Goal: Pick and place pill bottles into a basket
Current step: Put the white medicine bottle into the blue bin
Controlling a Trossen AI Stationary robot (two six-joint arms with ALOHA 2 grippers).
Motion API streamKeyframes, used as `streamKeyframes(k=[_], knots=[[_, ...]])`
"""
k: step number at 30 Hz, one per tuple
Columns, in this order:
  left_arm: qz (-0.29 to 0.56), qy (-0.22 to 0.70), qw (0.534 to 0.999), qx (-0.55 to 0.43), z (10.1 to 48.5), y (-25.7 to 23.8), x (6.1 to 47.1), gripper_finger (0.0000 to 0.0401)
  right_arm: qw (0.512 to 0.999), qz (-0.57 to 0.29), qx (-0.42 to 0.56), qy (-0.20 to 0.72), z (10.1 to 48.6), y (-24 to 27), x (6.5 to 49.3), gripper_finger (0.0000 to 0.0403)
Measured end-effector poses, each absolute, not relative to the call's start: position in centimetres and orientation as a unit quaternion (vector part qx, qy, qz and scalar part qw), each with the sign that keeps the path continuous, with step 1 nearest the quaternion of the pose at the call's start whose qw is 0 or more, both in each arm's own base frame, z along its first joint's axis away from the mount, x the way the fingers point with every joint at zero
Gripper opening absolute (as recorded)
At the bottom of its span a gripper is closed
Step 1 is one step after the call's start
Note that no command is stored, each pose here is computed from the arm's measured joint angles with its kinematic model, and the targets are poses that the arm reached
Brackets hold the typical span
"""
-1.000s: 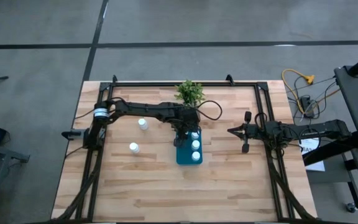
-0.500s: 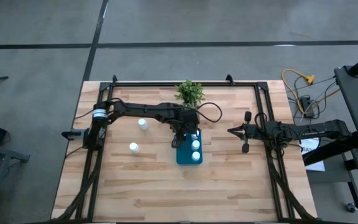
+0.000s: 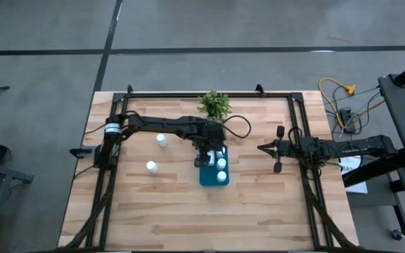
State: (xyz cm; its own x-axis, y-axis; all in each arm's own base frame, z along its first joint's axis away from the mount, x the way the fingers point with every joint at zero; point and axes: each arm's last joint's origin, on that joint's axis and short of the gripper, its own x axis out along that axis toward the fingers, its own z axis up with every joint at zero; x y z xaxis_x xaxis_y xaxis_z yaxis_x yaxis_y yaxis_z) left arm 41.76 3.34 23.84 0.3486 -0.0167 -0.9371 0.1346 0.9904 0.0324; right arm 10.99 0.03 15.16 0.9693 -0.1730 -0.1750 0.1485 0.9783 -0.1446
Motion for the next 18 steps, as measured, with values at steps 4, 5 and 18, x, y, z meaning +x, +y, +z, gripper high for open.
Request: streamKeyframes(k=[4,5,18], knots=[[-0.046,0.569,0.820,0.052,23.85,3.34,41.76,0.0274,0.990,-0.081,-0.066,0.094,15.16,0.03,10.98,0.0008],[-0.046,0.569,0.820,0.052,23.85,3.34,41.76,0.0274,0.990,-0.081,-0.066,0.094,15.16,0.03,10.99,0.0008],[-0.032,0.571,0.820,0.030,23.82,3.33,41.74,0.0274,0.990,-0.082,-0.066,0.094,15.16,0.03,10.99,0.0008]])
